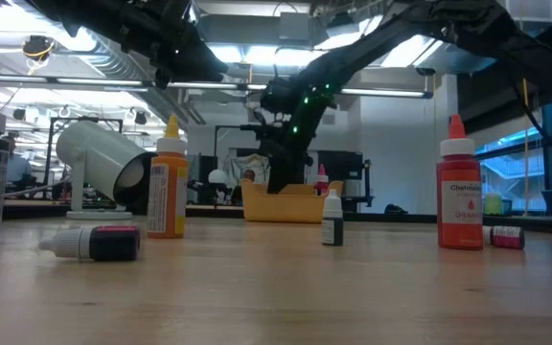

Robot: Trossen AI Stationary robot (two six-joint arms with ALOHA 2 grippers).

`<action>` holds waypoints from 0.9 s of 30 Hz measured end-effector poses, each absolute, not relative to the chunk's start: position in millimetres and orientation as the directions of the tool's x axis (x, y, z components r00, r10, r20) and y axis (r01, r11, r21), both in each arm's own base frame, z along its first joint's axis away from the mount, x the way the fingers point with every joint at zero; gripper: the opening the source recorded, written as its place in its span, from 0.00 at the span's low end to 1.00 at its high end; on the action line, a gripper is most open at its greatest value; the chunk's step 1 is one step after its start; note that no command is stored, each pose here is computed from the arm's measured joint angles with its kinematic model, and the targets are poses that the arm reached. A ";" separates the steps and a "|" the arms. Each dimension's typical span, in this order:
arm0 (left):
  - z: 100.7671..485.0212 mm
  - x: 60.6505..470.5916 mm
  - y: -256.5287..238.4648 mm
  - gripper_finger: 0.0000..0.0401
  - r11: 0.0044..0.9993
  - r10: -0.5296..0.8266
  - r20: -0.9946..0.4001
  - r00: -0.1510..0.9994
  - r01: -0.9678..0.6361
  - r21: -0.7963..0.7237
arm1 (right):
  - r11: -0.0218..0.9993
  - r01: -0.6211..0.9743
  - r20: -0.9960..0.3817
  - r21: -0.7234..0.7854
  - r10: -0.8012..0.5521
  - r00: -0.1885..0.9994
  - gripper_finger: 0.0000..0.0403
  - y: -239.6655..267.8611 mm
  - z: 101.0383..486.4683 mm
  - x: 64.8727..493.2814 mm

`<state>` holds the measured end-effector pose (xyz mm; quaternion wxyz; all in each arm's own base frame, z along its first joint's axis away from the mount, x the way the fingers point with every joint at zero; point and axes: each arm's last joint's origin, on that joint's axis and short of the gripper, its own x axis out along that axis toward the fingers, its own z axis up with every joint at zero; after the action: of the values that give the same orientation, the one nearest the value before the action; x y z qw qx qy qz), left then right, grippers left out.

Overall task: Pick & Place food coloring
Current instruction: Put the pink food coloring bottle into the yellow bin

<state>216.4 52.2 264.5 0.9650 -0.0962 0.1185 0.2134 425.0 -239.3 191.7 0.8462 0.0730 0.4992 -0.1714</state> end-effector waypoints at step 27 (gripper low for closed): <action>264.0 216.2 52.2 0.32 0.899 0.392 -0.275 0.878 -0.430 -0.090 | 0.997 0.039 -0.862 0.059 0.031 0.507 0.32 -38.5 289.6 291.2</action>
<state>216.2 52.2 264.0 0.9661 -0.0742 0.1261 0.2127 291.2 -38.5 289.6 0.8672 0.0355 0.4967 -0.0023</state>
